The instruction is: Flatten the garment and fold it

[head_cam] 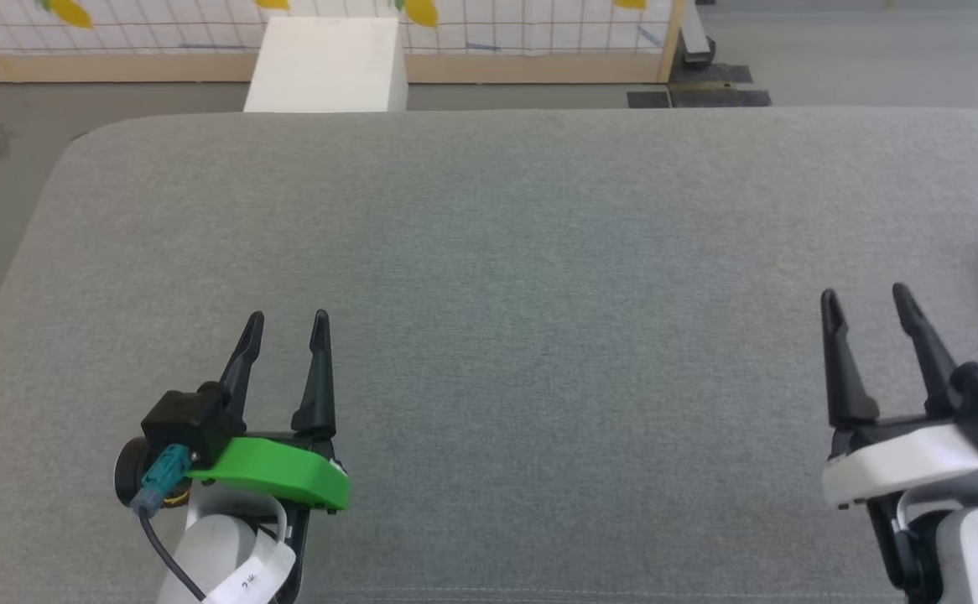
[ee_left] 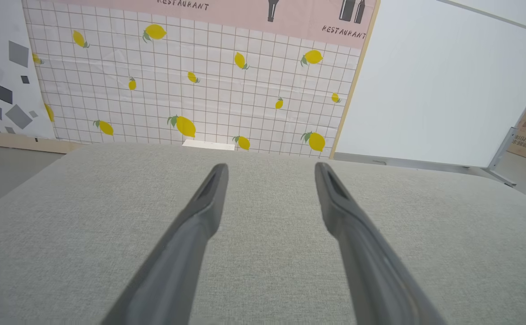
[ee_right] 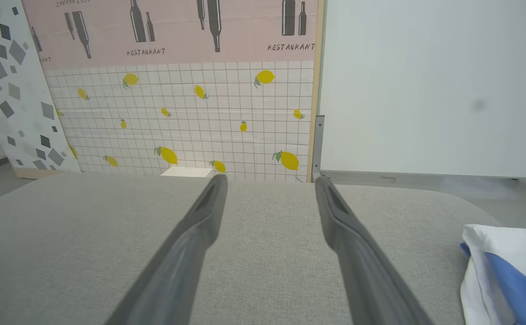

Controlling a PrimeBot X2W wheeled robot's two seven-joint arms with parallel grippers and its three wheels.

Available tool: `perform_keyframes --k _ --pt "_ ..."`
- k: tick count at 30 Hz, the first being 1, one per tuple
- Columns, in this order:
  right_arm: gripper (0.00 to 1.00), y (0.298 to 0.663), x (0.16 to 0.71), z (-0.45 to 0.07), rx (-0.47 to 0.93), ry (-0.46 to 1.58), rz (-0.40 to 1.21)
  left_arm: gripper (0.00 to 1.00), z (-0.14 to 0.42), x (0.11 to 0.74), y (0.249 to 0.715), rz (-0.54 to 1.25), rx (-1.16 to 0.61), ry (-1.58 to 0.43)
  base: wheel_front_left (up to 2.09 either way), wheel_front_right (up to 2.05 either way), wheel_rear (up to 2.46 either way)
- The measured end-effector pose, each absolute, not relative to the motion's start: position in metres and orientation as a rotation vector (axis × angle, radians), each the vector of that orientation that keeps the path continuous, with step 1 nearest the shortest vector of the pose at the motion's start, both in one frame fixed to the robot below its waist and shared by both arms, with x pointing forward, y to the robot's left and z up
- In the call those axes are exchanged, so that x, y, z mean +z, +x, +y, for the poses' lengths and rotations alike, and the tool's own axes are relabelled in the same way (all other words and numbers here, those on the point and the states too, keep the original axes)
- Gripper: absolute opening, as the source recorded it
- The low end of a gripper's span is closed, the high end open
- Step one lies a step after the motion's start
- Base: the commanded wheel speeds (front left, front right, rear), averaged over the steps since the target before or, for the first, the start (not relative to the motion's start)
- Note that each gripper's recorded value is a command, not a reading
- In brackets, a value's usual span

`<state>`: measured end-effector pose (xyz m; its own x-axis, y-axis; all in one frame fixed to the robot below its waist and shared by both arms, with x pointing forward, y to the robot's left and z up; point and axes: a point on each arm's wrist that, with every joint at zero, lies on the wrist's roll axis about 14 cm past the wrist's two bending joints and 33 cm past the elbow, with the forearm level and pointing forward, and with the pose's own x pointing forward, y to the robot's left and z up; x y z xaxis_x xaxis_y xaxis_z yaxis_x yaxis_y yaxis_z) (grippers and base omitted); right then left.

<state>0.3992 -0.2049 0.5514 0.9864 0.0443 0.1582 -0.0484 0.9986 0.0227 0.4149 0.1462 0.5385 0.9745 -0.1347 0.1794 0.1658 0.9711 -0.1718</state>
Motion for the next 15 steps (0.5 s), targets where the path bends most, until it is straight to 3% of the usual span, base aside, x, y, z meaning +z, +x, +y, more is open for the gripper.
perform_keyframes --k 15 --pt "1.0 0.384 0.534 -0.191 0.051 0.051 -0.123 1.0 0.151 0.533 0.405 -0.149 -0.134 -0.194 0.0 0.0 0.0"
